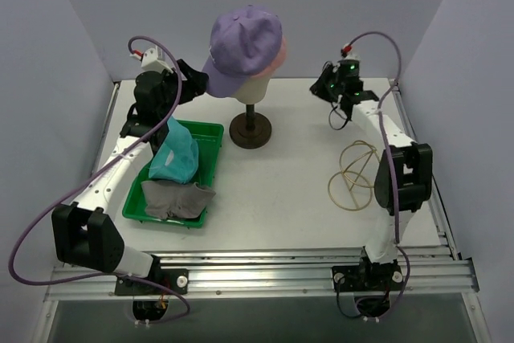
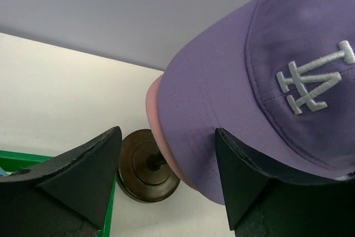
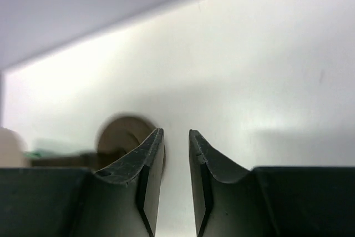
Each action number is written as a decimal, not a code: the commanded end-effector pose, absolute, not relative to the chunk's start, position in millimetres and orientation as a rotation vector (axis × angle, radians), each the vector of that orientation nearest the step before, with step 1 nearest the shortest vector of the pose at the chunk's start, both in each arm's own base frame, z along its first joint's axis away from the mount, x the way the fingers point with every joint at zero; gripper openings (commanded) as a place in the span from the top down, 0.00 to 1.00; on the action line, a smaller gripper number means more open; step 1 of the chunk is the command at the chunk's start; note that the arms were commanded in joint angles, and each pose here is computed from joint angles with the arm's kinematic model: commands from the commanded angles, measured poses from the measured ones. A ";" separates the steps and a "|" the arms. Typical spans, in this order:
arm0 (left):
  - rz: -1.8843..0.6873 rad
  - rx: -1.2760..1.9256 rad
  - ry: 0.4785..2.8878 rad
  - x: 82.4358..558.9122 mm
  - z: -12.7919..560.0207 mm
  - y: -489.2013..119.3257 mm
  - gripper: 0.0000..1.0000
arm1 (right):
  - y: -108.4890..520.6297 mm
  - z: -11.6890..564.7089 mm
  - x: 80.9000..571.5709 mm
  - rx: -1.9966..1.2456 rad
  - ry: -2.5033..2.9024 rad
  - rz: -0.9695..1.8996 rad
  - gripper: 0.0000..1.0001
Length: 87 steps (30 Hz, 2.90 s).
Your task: Stack the hats
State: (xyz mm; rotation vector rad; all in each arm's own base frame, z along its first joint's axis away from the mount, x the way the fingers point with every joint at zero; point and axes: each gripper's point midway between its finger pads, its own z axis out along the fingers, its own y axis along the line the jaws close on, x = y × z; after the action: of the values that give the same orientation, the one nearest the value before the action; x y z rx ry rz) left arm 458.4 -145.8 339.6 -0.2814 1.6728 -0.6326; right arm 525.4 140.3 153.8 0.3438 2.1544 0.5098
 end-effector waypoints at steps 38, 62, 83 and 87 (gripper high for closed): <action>-0.736 -0.122 1.467 488.9 411.4 -165.2 0.27 | 221.8 480.0 529.5 -0.136 1.486 0.844 0.67; -0.746 -0.120 1.461 486.4 416.1 -169.1 0.27 | 219.3 503.2 511.9 -0.144 1.433 0.849 0.67; -0.748 -0.120 1.458 486.3 415.4 -170.2 0.27 | 240.3 475.0 515.8 -0.183 1.511 0.873 0.71; -0.751 -0.118 1.455 486.5 416.5 -171.9 0.27 | 245.2 470.8 515.2 -0.194 1.518 0.879 0.71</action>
State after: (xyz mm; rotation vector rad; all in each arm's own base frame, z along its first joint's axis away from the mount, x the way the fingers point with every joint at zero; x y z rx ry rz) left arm 490.8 -162.5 371.7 -0.1708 1.5720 -0.7137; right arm 527.0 237.4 444.3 -0.1362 1.5945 0.8573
